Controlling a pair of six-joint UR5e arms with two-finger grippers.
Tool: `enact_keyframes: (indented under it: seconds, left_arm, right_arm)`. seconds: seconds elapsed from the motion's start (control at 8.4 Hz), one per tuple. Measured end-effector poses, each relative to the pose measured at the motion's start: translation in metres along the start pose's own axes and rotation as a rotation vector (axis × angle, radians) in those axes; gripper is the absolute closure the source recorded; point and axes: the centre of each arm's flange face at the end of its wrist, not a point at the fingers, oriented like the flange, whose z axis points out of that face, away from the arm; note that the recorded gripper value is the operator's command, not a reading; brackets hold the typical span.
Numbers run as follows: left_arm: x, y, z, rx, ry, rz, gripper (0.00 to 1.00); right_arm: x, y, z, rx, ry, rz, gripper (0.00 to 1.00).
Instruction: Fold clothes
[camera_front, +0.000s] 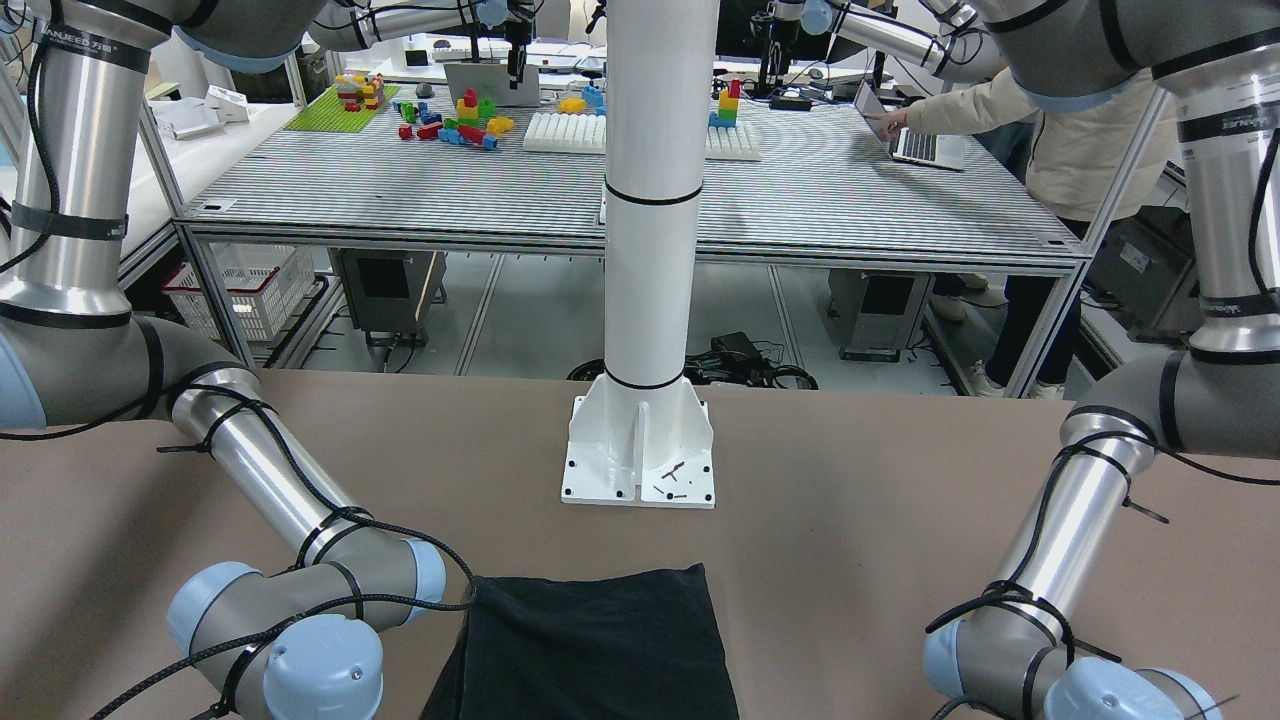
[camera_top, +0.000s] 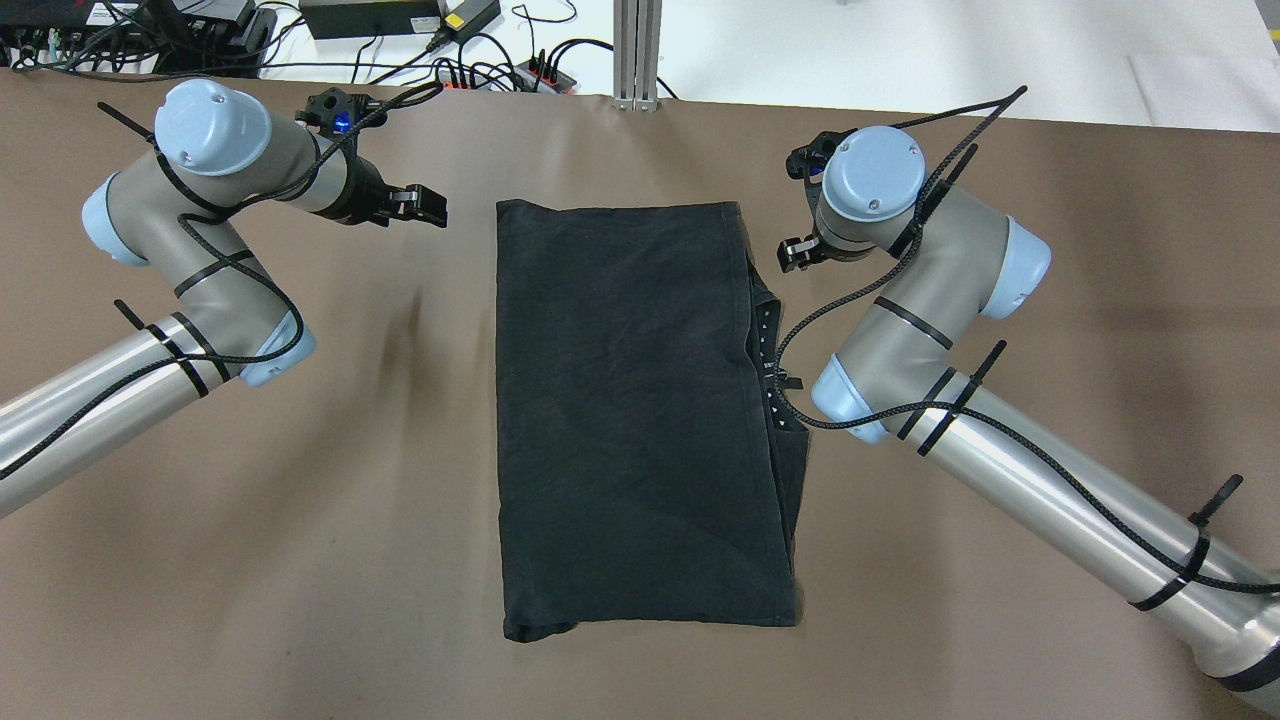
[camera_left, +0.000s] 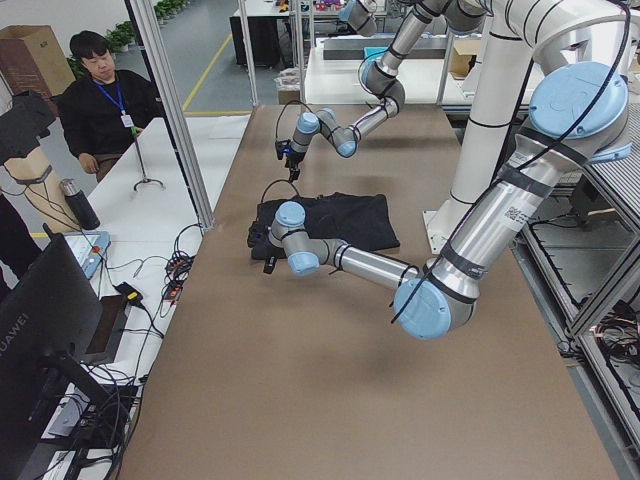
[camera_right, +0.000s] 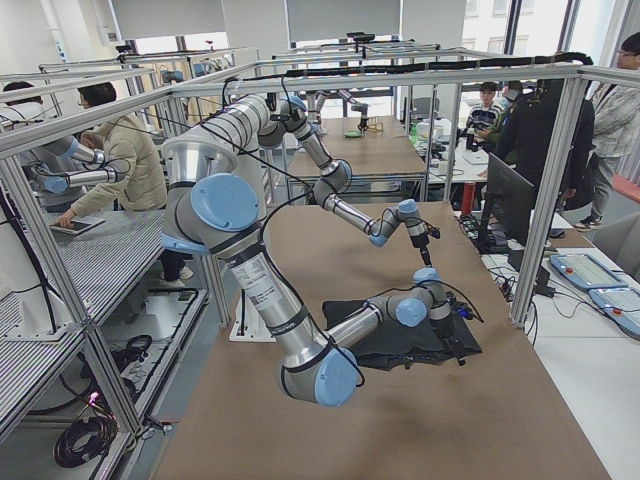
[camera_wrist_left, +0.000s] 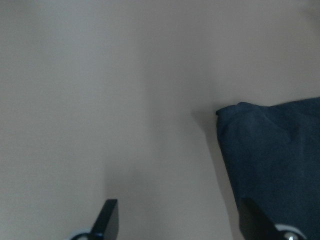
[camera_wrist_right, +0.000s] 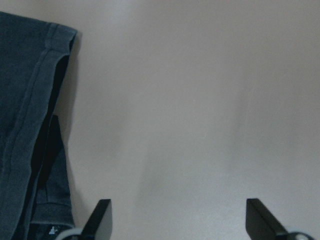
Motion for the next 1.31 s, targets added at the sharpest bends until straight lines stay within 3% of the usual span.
enact_keyframes:
  seconds: [0.95,1.19,1.31]
  left_arm:
    - [-0.001,0.040,-0.025,0.004,0.050,0.008,0.15]
    - [0.017,0.076,-0.036,-0.022,0.100,-0.001,0.15]
    - [0.028,0.101,-0.045,-0.042,0.129,-0.053,0.15]
  right_arm:
    - [0.004,0.012,-0.014,0.017,-0.028,0.000,0.06]
    - [0.000,0.026,-0.030,-0.018,-0.128,0.072,0.06]
    - [-0.002,0.036,-0.044,-0.022,-0.171,0.134,0.06]
